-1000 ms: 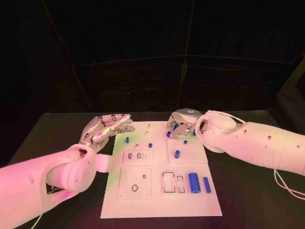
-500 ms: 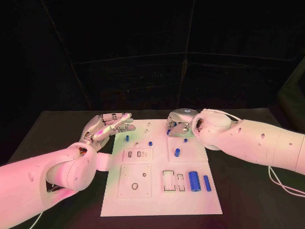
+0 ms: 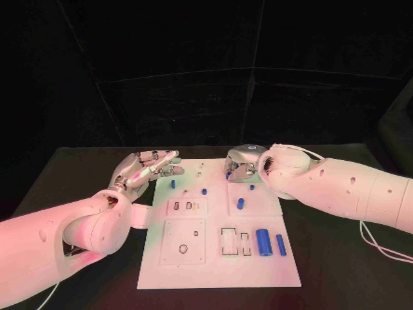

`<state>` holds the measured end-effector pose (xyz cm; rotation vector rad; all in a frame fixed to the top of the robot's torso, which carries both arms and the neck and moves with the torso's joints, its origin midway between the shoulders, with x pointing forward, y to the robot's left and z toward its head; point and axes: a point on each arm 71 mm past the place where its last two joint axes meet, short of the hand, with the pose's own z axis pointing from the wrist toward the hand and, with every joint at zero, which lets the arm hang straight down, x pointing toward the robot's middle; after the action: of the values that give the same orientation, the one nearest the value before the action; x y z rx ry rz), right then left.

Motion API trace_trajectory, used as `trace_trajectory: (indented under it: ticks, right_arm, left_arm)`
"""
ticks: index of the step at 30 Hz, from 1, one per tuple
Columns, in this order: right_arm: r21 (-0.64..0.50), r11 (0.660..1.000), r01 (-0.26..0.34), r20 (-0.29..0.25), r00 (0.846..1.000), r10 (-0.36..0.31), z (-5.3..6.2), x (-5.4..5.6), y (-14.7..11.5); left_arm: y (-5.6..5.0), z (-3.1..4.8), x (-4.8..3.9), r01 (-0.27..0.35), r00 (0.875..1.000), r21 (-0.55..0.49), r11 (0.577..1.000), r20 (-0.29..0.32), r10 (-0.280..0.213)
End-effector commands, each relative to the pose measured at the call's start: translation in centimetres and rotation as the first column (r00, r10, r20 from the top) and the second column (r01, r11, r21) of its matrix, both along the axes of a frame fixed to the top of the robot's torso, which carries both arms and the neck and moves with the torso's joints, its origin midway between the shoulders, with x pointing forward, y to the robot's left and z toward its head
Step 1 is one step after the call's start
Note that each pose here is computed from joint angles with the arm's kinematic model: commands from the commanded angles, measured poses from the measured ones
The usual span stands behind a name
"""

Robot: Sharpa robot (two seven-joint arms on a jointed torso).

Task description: Assemble the parts on the task board

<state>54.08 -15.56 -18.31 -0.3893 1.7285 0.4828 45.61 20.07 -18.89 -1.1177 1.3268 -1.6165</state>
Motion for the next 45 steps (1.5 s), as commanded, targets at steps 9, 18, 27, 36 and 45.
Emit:
trace_trajectory:
  ticks: [9,18,27,36,45]
  right_arm:
    - [0.101,0.994,-0.033,0.13,0.991,0.02,1.3,-0.5,0.7]
    - [0.185,0.982,-0.032,0.208,0.978,-0.007,2.1,-0.3,1.7]
    - [0.208,0.978,-0.012,0.217,0.976,-0.034,1.9,0.9,2.7]
    - [0.201,0.979,-0.022,0.201,0.979,-0.019,1.7,1.5,4.5]
    - [0.194,0.981,-0.026,0.195,0.981,-0.013,1.5,1.9,5.7]
  left_arm:
    - [-0.1,0.14,-0.01,0.025,1.0,-0.006,1.0,0.003,-0.025]
    - [-0.3,0.14,0.01,0.032,1.0,-0.009,0.999,0.003,-0.031]
    - [-0.3,0.15,0.06,0.033,0.999,-0.009,0.999,0.002,-0.033]
    - [-0.4,0.31,0.09,0.038,0.999,-0.011,0.999,0.003,-0.038]
    - [-0.5,0.49,0.13,0.041,0.999,-0.011,0.999,0.005,-0.041]
